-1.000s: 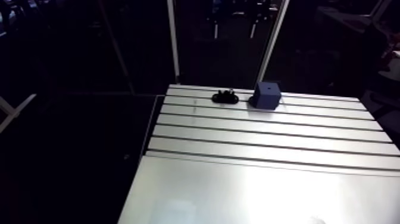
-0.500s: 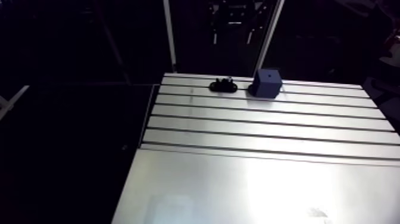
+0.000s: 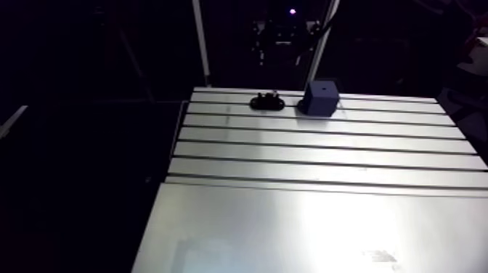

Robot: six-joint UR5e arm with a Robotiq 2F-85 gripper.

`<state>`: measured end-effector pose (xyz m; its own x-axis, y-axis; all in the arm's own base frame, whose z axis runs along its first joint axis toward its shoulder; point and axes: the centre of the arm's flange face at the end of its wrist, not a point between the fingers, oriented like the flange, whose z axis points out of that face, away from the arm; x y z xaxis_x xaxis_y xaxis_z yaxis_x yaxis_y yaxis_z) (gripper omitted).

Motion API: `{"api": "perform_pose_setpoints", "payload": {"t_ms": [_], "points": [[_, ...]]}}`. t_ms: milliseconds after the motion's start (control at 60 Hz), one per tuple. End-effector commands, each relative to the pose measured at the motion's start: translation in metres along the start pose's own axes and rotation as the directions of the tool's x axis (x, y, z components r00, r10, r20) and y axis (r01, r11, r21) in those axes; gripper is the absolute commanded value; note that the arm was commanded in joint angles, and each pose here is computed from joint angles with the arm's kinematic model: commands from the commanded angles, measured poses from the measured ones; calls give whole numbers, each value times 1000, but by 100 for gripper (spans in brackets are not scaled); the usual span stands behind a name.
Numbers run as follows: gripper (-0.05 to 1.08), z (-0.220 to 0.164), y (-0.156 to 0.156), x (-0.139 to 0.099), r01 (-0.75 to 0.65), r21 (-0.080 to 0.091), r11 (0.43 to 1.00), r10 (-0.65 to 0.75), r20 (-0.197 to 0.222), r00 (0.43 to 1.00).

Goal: Pick up the M10 bolt and insert it into the hole until fully seated.

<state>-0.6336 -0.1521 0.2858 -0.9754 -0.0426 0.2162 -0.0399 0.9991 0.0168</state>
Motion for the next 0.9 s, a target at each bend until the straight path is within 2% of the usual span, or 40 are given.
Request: {"api": "perform_pose_setpoints", "payload": {"t_ms": [17, 83, 100, 167, 250, 333, 900], "points": [[27, 19, 0, -5, -1, 2, 1000, 1, 28, 1000], [32, 25, 0, -5, -1, 2, 1000, 1, 37, 999], [37, 28, 0, -5, -2, 2, 1000, 2, 42, 999], [44, 34, 0, -5, -2, 2, 1000, 2, 41, 999], [49, 40, 0, -2, 1, 3, 1000, -1, 26, 1000], [53, 47, 0, -2, 1, 2, 1000, -1, 33, 999], [56, 71, -1, -5, 5, -2, 1000, -4, 67, 998]]}}
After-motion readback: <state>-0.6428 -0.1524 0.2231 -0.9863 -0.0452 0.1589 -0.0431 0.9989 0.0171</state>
